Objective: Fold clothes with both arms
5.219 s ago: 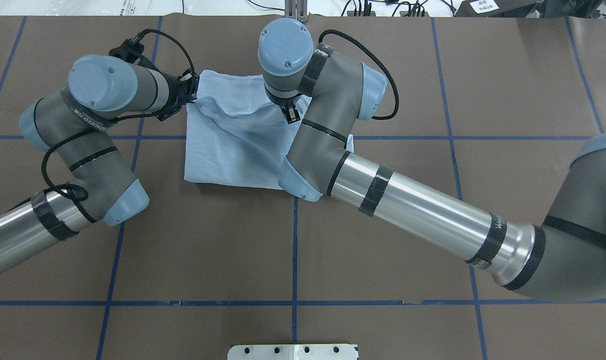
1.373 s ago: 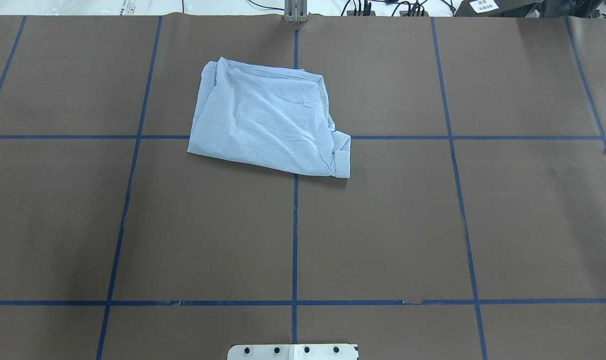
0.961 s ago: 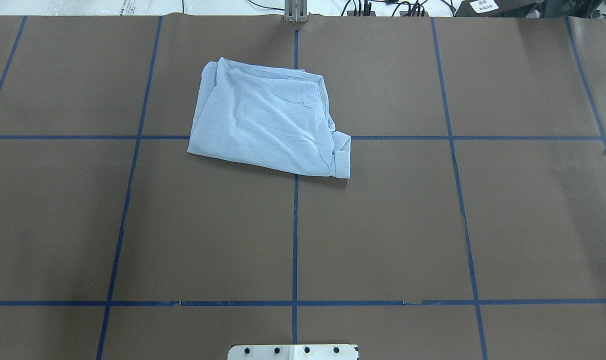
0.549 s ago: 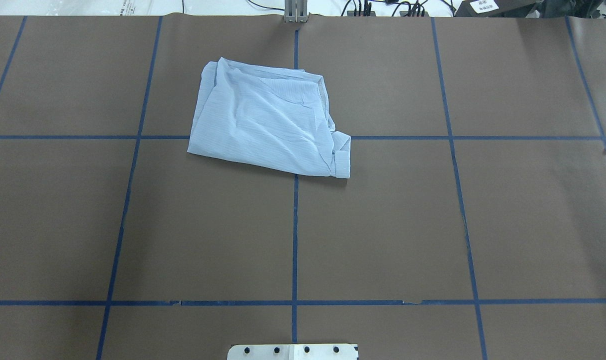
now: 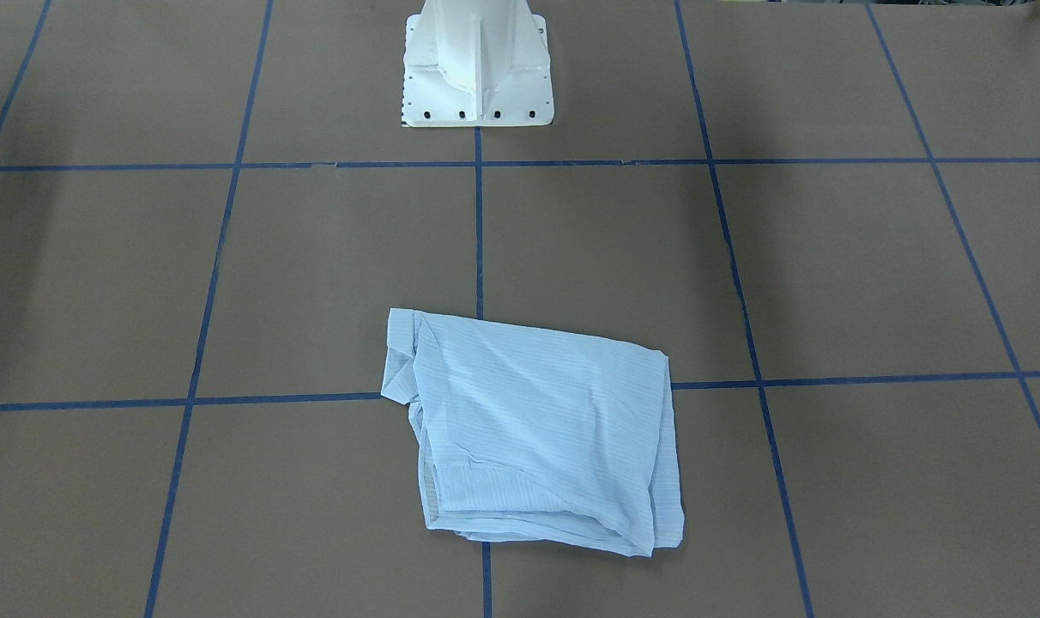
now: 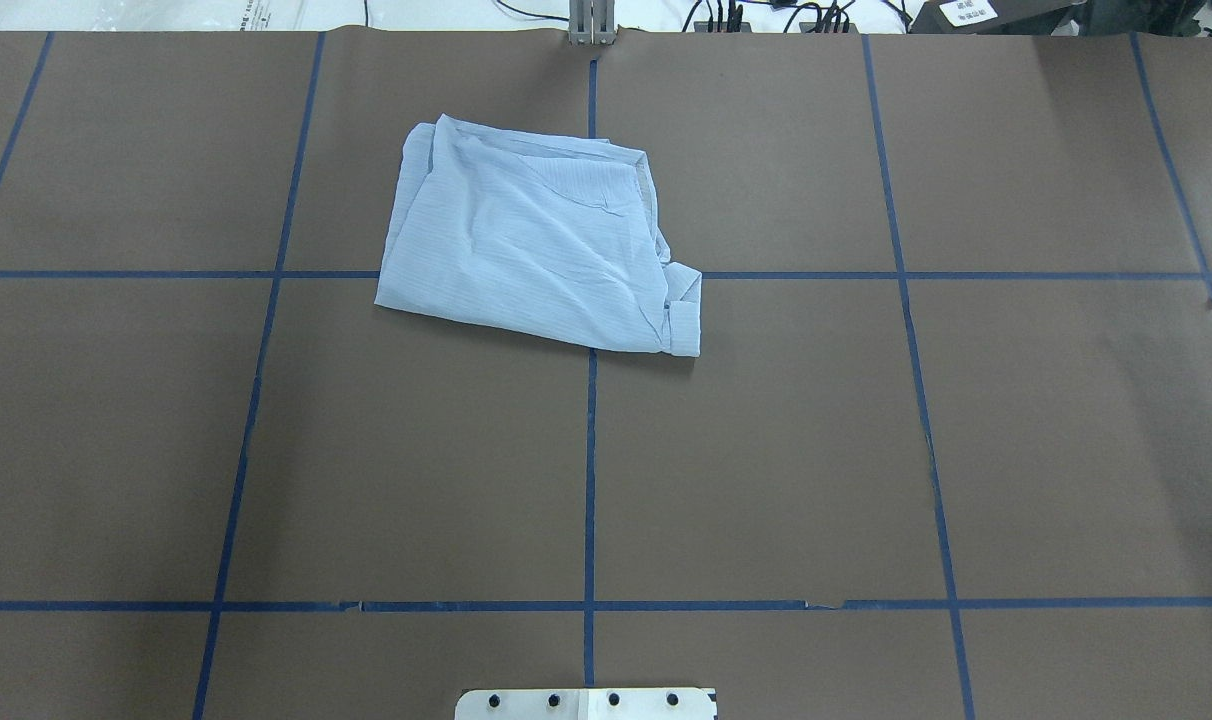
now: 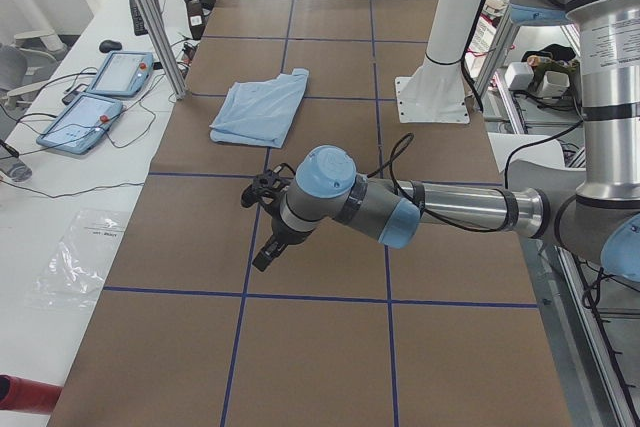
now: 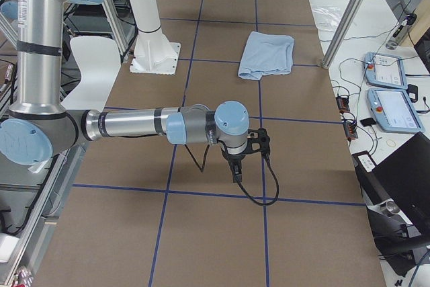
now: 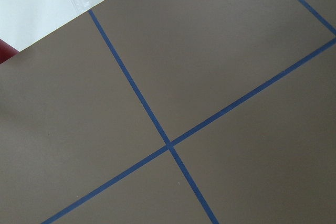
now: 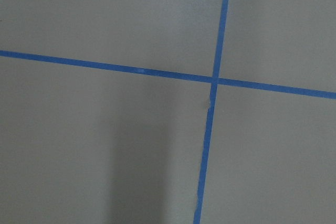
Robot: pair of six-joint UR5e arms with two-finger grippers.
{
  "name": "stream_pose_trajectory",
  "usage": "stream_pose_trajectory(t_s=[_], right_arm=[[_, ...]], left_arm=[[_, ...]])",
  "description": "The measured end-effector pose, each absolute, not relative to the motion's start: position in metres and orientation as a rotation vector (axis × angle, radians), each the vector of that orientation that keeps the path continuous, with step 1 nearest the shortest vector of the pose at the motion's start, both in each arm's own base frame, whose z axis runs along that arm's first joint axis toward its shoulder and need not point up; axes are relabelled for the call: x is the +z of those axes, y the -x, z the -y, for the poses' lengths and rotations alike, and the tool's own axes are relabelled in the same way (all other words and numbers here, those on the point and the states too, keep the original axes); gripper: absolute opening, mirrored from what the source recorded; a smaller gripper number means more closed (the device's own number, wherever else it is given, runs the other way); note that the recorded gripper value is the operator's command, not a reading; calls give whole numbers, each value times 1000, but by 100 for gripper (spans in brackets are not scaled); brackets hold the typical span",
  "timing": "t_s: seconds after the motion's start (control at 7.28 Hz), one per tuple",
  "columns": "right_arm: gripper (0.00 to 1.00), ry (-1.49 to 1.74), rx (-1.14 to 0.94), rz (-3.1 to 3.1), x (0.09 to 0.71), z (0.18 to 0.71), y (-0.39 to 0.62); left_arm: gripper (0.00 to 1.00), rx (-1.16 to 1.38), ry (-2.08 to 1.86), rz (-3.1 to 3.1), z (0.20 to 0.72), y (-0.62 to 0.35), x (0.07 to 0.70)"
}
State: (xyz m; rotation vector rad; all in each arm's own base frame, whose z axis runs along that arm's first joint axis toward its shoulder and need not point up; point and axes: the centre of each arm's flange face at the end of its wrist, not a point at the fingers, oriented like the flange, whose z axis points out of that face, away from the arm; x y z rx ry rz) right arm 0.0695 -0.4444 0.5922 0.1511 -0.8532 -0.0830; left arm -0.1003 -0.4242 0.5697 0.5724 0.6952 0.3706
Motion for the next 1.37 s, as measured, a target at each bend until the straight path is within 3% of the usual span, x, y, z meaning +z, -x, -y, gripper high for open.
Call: stream_pose_trajectory(t_s=[1.37], right_arm=[[100,-267,-185,833,596,450,-60]], left_arm=[[100,390,-626,-691,419,100,542]])
